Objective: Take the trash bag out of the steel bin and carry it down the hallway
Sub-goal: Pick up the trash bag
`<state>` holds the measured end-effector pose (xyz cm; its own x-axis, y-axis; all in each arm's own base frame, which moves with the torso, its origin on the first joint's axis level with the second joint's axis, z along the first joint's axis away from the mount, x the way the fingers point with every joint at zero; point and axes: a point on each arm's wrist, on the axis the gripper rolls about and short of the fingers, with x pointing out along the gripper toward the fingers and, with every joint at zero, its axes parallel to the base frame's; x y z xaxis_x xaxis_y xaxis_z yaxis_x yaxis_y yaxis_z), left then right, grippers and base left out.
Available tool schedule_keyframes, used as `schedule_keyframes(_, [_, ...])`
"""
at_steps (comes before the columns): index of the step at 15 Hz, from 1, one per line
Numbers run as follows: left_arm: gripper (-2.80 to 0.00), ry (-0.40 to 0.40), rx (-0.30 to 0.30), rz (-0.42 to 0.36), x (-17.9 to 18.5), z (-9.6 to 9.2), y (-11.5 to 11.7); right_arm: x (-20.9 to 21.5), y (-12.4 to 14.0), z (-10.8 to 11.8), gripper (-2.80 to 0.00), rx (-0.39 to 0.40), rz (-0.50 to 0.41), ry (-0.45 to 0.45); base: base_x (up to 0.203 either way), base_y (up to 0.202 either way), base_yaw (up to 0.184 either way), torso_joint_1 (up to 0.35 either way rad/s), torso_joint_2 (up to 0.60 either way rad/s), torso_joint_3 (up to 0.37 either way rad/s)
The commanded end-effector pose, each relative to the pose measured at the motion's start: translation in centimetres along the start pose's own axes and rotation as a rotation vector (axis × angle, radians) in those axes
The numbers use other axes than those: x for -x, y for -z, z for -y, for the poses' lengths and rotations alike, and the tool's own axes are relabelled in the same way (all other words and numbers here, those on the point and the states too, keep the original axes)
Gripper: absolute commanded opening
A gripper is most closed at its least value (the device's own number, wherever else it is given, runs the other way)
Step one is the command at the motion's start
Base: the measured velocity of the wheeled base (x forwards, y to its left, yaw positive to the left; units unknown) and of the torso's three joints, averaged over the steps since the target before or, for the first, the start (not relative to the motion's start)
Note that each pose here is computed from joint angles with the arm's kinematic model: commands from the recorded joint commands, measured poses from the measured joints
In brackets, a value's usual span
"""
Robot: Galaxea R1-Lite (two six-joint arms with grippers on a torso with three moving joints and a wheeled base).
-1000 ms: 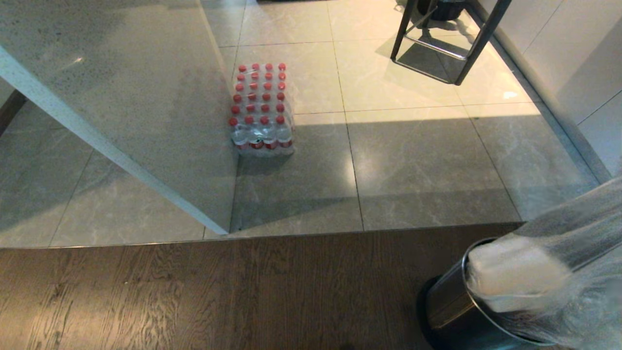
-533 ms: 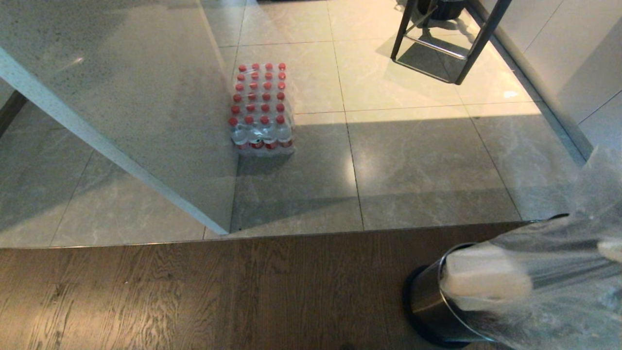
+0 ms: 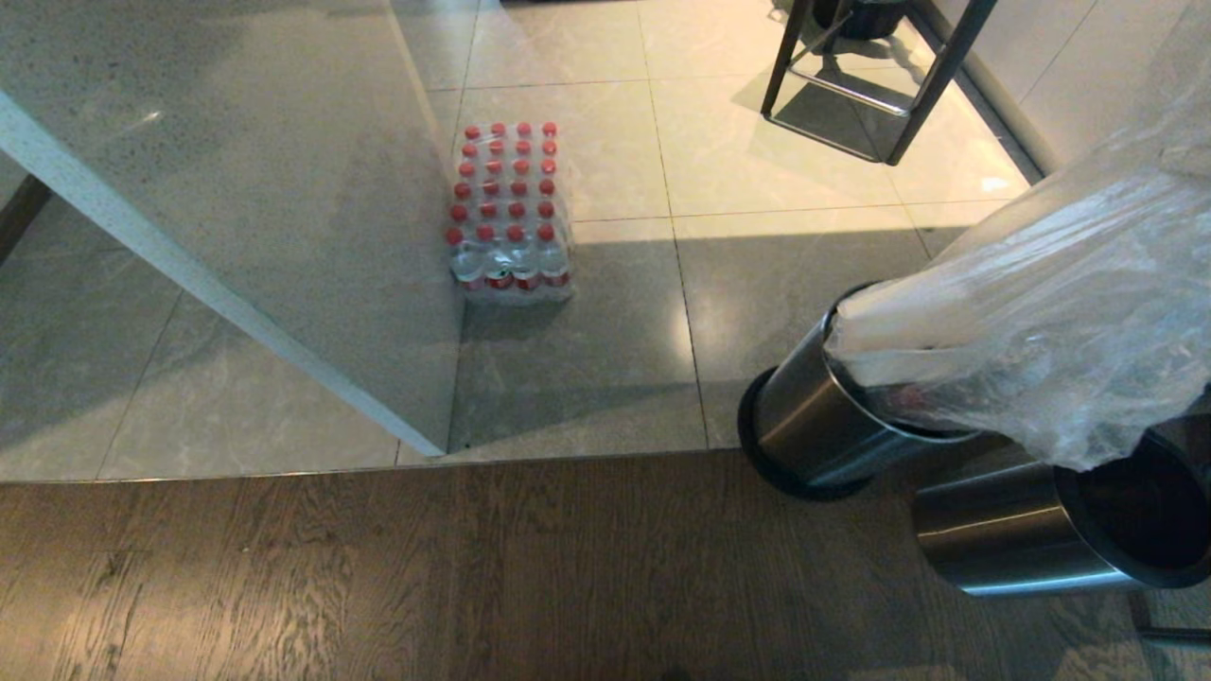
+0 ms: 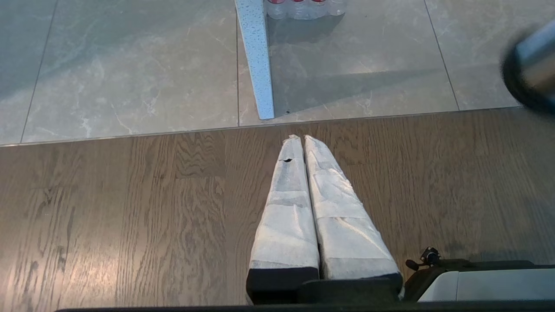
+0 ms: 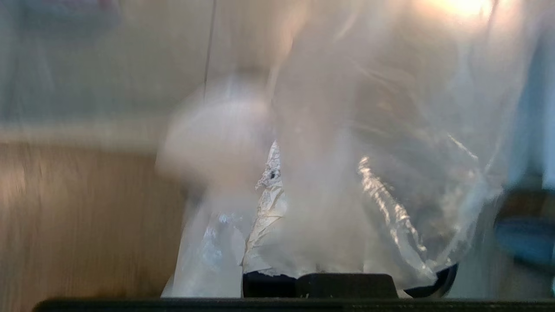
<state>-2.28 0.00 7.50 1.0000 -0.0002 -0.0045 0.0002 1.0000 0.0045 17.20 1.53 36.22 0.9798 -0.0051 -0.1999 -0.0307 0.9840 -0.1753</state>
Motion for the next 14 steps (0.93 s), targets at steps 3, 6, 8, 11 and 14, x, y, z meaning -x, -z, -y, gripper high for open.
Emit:
schedule_keyframes(3, [-2.80, 0.000, 0.000, 0.000, 0.0, 0.0, 0.0, -2.5, 13.3, -2.4, -2.80, 0.070, -0.465, -0.057, 0.000, 0.000, 0.000, 0.000, 0.00, 0.000])
schedule_keyframes(6, [-2.80, 0.000, 0.000, 0.000, 0.0, 0.0, 0.0, -1.1, 19.1, -3.1, -2.80, 0.111, -0.626, -0.061, 0.000, 0.000, 0.000, 0.000, 0.00, 0.000])
schedule_keyframes(8, [-2.80, 0.000, 0.000, 0.000, 0.0, 0.0, 0.0, -1.0, 19.7, -3.2, -2.80, 0.122, -0.645, -0.042, 0.000, 0.000, 0.000, 0.000, 0.00, 0.000])
schedule_keyframes(11, [-2.80, 0.000, 0.000, 0.000, 0.0, 0.0, 0.0, -0.9, 19.4, -3.1, -2.80, 0.112, -0.606, -0.030, 0.000, 0.000, 0.000, 0.000, 0.00, 0.000])
schedule_keyframes(14, [-2.80, 0.000, 0.000, 0.000, 0.0, 0.0, 0.0, -1.1, 18.0, -2.9, -2.80, 0.110, -0.548, -0.025, 0.000, 0.000, 0.000, 0.000, 0.00, 0.000])
